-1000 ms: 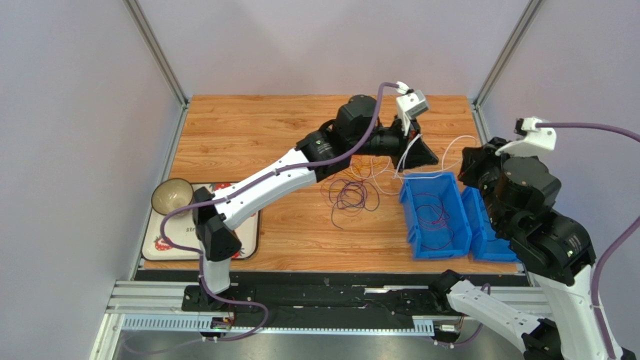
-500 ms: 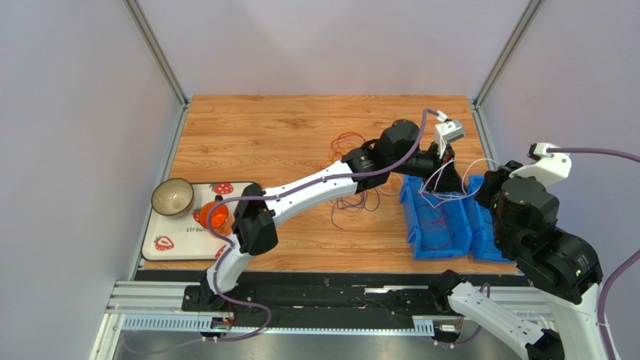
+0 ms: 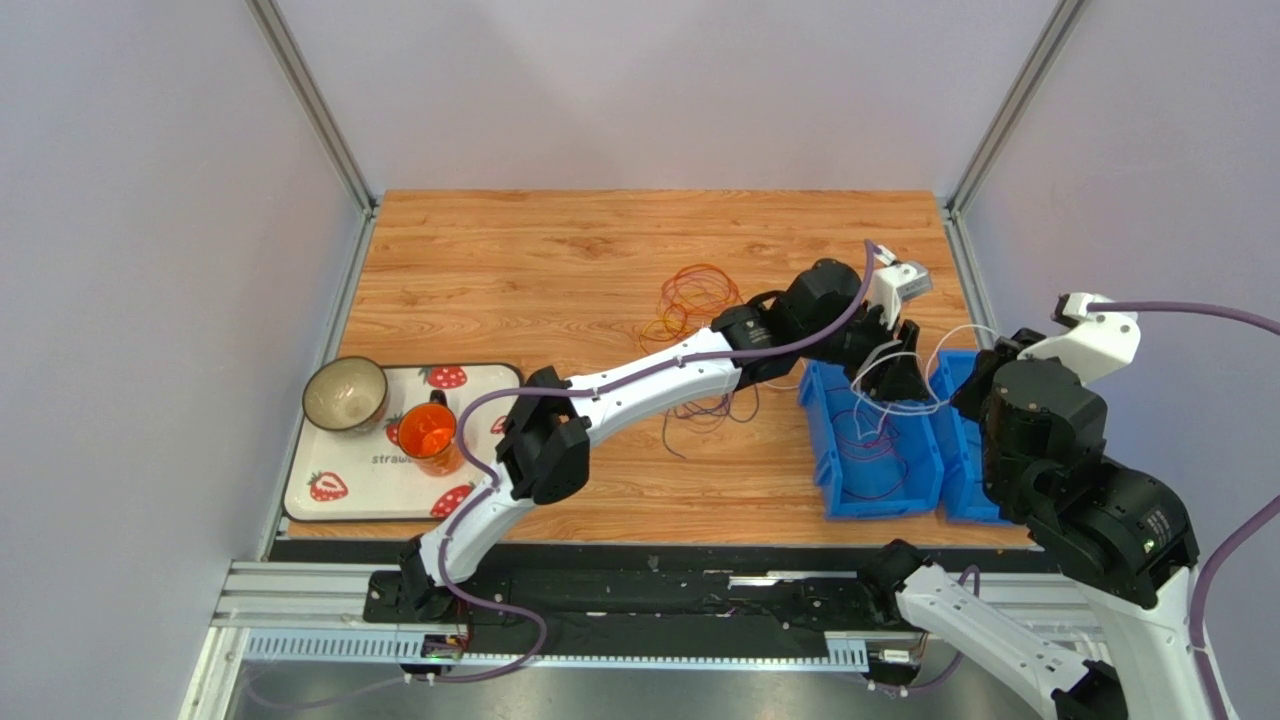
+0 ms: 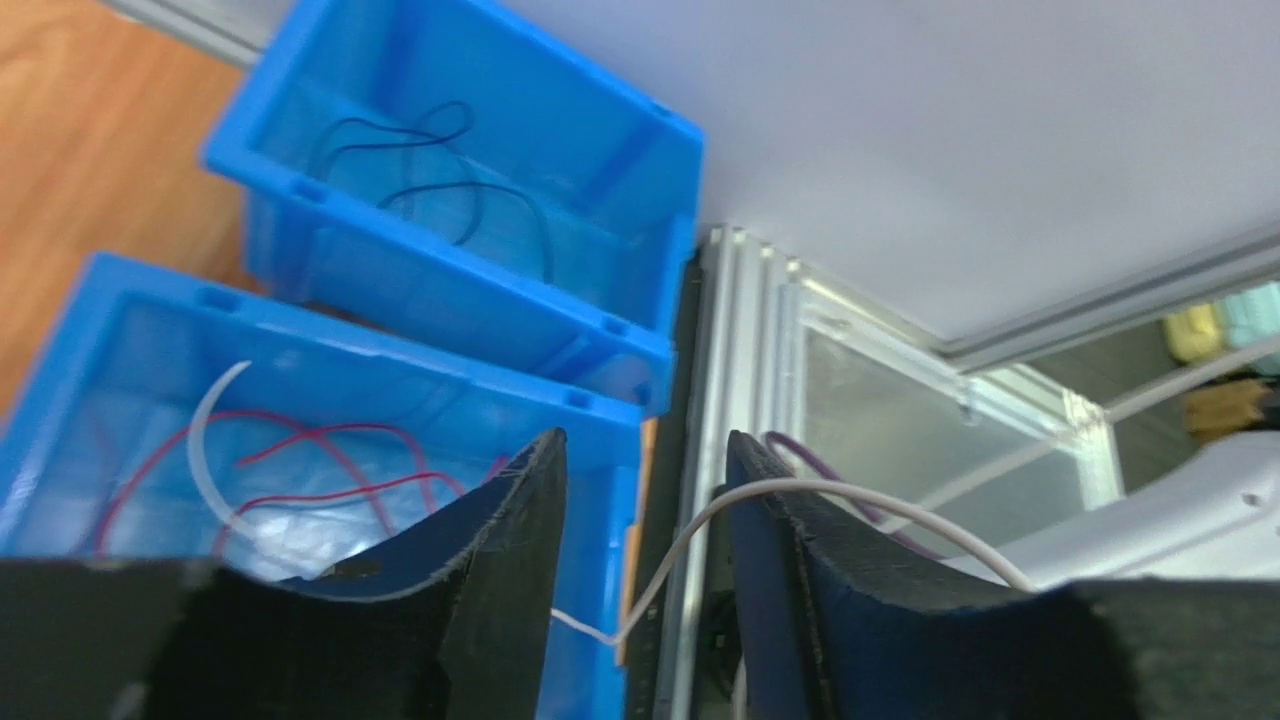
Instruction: Untangle the cables
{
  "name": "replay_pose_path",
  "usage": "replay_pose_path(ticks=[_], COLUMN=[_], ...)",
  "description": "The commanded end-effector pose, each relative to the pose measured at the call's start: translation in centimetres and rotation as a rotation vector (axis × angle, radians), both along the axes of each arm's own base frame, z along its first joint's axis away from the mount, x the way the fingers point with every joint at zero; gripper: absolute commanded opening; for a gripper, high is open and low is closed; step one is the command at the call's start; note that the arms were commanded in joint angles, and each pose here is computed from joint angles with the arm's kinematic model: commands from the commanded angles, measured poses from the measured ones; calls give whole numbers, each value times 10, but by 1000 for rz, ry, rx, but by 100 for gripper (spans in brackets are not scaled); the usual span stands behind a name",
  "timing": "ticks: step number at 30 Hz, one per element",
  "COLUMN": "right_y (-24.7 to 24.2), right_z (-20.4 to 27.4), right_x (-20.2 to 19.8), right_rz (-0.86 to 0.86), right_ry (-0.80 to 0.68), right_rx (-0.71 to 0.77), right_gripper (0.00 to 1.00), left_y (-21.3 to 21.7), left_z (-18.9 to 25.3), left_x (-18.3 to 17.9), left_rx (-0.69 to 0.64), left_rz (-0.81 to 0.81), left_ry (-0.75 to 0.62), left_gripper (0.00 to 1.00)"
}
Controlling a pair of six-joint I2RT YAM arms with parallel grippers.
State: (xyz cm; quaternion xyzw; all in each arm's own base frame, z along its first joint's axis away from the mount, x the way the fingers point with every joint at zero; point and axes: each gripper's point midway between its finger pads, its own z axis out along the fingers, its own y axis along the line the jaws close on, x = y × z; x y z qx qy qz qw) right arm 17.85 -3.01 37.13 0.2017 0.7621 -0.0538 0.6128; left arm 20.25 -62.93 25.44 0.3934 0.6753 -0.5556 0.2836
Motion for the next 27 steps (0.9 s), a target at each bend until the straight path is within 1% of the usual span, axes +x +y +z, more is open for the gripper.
replay_pose_path(ticks=[1, 3, 4, 7, 10, 11, 15, 20, 23, 27], right_y=[-11, -14, -17, -27, -36, -41, -54, -70, -66, -49], right_z=[25, 29, 34, 48, 74, 85, 110, 127, 120, 94], right_x=[-3, -4, -5, -10, -18, -23, -30, -41, -38, -23], right_rz=[-57, -75, -83, -129, -153, -163, -220, -288, -271, -210], right_ry=[-72, -79, -89, -126, -199, -230, -273, -305, -291, -237], right_rx=[22, 16, 16, 22, 65, 79, 63, 30, 20, 10], right_gripper=[0, 0, 0, 0, 0, 0, 0, 0, 0, 0], left_y=[11, 17, 24, 36, 43, 44, 47, 51, 52, 56], left_z=[2, -3, -13, -31, -41, -44, -48, -48, -42, -24], left_x=[20, 26, 31, 41, 45, 47, 51, 52, 48, 49], left_rx=[87, 125, 177, 267, 312, 320, 344, 355, 341, 299], left_rz=[113, 137, 171, 222, 233, 235, 255, 248, 232, 242], left_ry=[-88, -126, -133, -168, -183, -188, -208, -231, -242, -255], left_gripper=[58, 62, 63, 63, 63, 63, 63, 63, 63, 64])
